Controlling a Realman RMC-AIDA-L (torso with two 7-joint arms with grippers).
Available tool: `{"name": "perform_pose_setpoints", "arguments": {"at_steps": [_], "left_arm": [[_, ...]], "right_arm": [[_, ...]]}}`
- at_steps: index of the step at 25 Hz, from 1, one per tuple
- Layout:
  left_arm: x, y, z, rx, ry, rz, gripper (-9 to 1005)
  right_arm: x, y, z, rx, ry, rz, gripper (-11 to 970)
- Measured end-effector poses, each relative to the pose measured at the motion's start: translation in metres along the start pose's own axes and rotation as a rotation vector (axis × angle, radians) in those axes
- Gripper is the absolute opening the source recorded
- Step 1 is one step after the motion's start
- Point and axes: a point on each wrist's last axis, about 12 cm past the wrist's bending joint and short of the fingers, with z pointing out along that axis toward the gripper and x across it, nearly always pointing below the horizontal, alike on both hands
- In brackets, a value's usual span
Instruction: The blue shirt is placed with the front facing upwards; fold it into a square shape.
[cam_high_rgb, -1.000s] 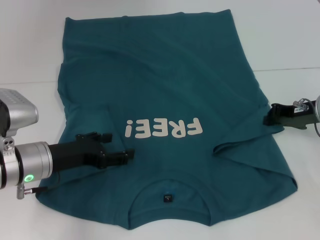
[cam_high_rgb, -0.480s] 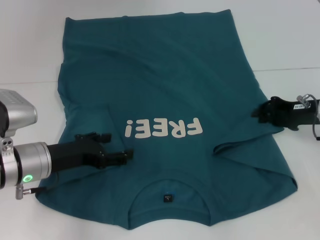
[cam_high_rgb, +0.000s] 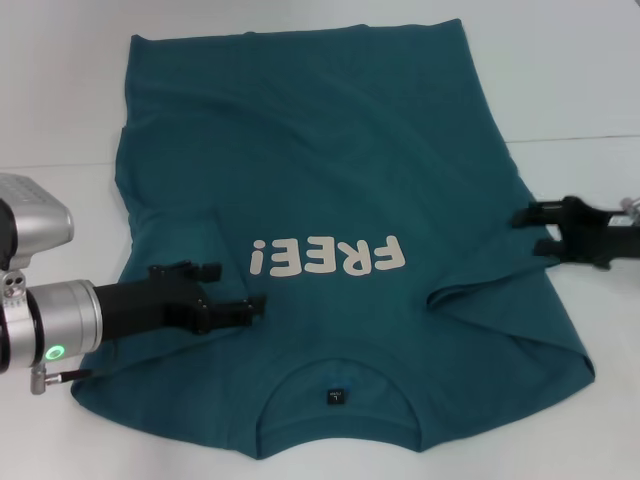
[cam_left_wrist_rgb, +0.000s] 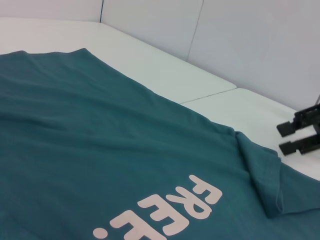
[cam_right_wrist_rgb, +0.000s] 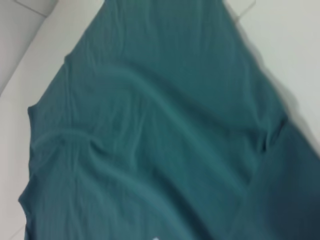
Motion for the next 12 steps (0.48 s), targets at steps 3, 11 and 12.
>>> {"name": "perform_pose_setpoints", "arguments": {"at_steps": [3, 11, 12], "left_arm": [[-0.002, 0.001, -0.001, -0.005, -0.007, 0.006, 905], [-0.010, 0.004, -0.010, -0.046, -0.077, 0.021, 905], [-0.011, 0.004, -0.011, -0.049, -0.090, 0.036, 905]], "right_arm": [[-0.018, 0.010, -0.016, -0.010, -0.004, -0.064, 572], [-0.058, 0.036, -0.052, 0.116, 0.027, -0.236, 751], [-0.060, 0.038, -0.053, 0.139, 0.037, -0.260, 784]]}}
